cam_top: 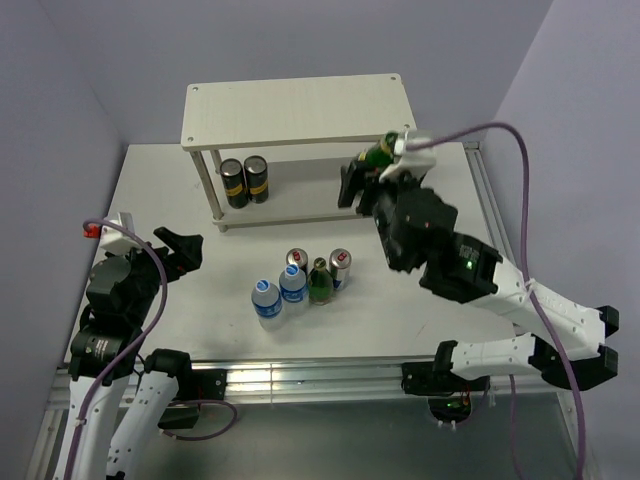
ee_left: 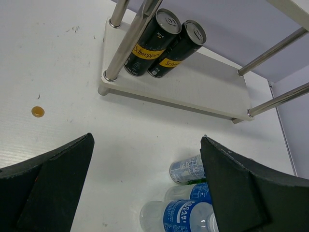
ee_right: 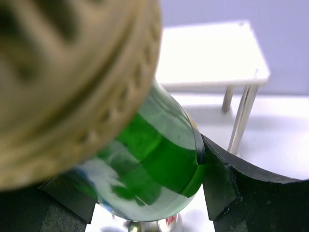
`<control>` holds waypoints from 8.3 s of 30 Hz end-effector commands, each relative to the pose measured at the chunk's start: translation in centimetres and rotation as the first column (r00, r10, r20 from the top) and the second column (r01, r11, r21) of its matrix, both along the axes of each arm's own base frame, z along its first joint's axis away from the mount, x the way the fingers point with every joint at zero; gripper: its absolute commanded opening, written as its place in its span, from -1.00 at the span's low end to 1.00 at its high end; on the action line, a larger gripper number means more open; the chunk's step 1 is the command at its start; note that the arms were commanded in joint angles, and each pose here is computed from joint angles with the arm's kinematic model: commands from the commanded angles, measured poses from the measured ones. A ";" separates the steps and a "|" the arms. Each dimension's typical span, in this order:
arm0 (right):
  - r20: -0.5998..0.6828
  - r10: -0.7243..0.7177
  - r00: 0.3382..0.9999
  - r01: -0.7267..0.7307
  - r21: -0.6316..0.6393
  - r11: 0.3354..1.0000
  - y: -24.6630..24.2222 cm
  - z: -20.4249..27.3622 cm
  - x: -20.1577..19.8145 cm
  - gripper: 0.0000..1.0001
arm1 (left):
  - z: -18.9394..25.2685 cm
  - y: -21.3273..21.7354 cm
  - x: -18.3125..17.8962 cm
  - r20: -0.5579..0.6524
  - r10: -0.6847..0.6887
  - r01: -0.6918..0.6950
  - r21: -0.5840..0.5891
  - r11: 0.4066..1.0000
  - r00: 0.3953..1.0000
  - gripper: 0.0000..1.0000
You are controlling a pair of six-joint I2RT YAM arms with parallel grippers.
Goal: Place and organize the beverage onto the shelf
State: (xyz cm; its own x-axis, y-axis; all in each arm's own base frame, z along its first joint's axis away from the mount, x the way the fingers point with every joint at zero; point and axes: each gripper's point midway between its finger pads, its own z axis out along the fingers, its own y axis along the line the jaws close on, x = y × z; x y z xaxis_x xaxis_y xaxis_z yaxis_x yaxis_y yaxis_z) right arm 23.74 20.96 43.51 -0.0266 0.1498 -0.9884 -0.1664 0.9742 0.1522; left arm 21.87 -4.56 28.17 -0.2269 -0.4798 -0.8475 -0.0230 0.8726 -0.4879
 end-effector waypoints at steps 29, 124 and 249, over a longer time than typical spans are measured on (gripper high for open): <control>-0.005 -0.190 0.982 0.190 0.023 0.982 -4.7 4.5 25.8 -1.00 | 1.3 -0.2 -0.4 0.071 -0.016 0.017 -0.007 1.000 0.997 0.99; -0.469 0.121 0.875 -0.153 -0.030 0.988 9.8 -35.1 -0.3 1.00 | 1.6 0.2 -0.4 0.091 -0.010 0.010 -0.003 1.000 0.996 0.99; -0.079 -0.130 0.988 0.129 -0.017 0.991 3.7 -2.6 22.1 1.00 | 2.1 0.9 -0.9 0.126 0.022 -0.020 -0.010 1.000 0.992 0.99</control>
